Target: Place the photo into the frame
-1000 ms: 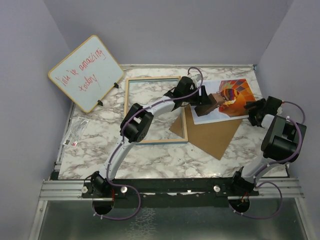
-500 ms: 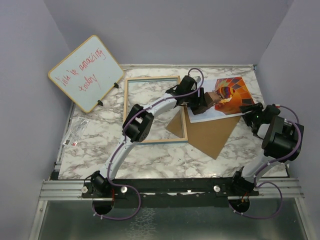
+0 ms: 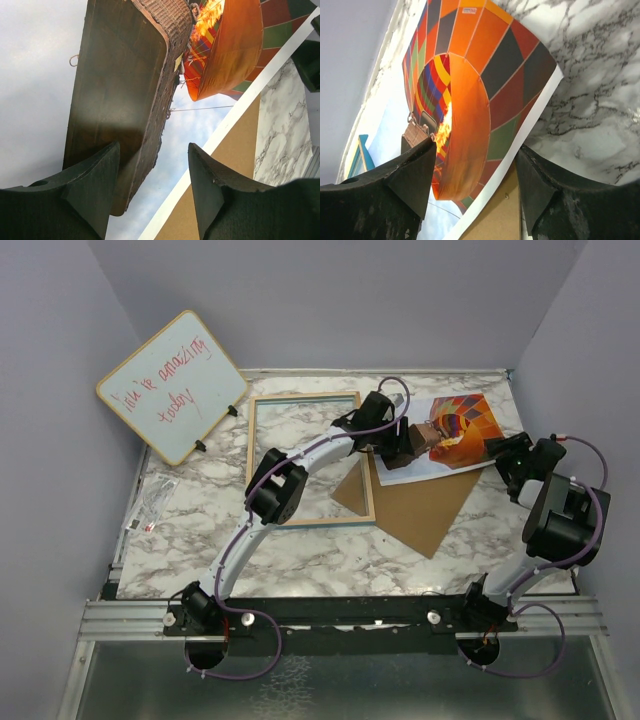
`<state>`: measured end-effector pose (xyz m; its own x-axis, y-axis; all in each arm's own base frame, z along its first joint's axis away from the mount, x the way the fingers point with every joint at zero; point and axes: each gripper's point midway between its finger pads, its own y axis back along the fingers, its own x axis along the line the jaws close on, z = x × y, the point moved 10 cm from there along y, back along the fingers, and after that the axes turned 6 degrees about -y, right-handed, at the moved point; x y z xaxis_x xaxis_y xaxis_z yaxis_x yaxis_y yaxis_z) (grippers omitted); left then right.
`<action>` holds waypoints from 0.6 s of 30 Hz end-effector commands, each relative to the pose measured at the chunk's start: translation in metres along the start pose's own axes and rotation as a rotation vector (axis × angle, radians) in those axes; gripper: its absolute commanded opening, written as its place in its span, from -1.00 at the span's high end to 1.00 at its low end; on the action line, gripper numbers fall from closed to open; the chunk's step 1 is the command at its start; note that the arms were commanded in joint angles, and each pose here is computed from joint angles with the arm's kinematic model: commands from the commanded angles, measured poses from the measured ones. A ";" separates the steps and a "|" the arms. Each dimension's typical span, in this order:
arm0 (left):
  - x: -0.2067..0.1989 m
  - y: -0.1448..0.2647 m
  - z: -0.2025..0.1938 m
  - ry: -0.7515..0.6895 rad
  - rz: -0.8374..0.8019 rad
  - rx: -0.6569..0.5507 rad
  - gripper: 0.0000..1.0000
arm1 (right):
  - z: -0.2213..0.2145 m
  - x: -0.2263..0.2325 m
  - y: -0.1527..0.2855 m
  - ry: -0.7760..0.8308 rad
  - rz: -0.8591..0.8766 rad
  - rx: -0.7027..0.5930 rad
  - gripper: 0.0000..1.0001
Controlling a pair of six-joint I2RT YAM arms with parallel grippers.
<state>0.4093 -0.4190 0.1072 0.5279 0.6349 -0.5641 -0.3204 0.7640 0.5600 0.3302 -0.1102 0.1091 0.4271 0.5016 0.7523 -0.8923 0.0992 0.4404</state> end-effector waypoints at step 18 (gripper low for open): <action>0.031 -0.014 -0.055 0.031 0.078 0.219 -0.16 | -0.047 0.022 -0.025 -0.128 0.293 0.224 0.25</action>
<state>0.4085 -0.4185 0.1066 0.5520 0.6238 -0.5534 -0.3082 0.7693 0.5597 0.3496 -0.0775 0.0844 0.2850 0.3963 0.8728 -0.9123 -0.1672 0.3738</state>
